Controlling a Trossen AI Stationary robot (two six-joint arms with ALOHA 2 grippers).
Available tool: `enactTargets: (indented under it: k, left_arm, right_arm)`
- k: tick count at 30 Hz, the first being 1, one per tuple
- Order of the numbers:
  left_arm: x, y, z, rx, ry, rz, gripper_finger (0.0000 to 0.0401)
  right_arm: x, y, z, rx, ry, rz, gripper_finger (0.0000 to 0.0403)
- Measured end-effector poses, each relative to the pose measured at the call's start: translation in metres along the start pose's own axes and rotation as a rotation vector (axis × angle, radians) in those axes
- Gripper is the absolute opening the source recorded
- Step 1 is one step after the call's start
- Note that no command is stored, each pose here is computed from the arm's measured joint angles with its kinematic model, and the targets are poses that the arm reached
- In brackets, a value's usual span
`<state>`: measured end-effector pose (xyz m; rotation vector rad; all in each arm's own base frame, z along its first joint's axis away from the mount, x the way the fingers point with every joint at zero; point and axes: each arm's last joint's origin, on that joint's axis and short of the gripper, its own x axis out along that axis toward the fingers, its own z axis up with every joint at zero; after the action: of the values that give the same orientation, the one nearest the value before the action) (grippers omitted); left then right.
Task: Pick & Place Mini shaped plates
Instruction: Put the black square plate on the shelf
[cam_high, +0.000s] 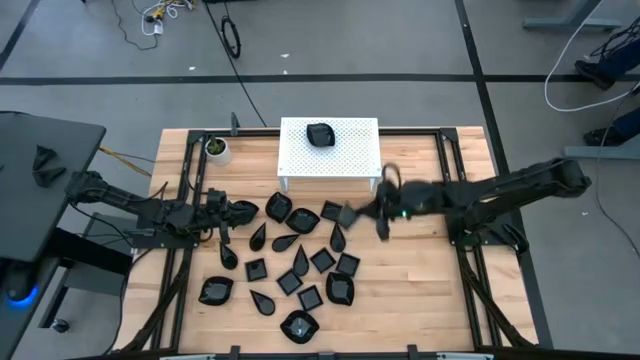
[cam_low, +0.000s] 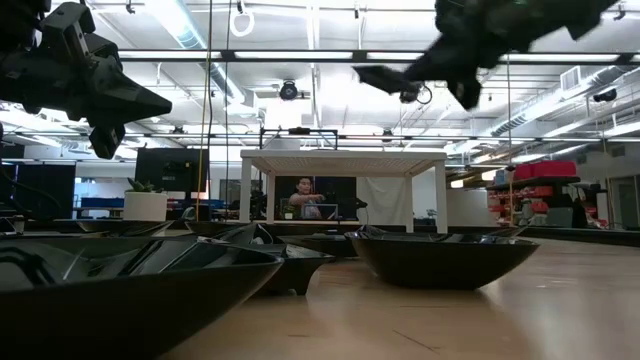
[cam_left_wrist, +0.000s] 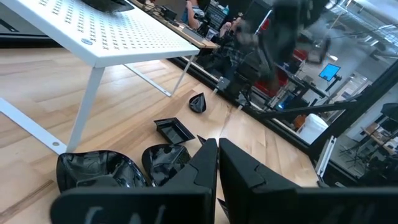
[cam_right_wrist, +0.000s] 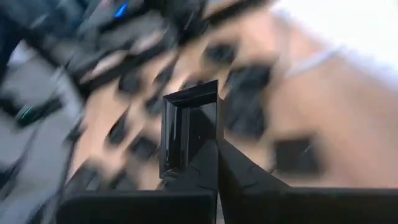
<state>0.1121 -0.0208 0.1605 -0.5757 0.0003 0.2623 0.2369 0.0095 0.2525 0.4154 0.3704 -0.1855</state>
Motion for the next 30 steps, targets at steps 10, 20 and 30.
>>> enactTargets:
  k: [10, 20, 30]
  left_arm:
    - [0.000, 0.000, 0.000, 0.000, -0.001, 0.002, 0.0021]
    - [0.000, 0.000, 0.000, 0.000, -0.004, 0.005, 0.0021]
    - [0.000, 0.000, 0.000, 0.000, -0.003, 0.005, 0.0021]
  right_arm:
    - [0.002, -0.098, 0.053, 0.263, -0.306, -0.480, 0.0002]
    - [0.026, -0.145, 0.046, 0.439, -0.279, -0.501, 0.0002]
    - [0.027, -0.151, 0.045, 0.493, -0.285, -0.517, 0.0020]
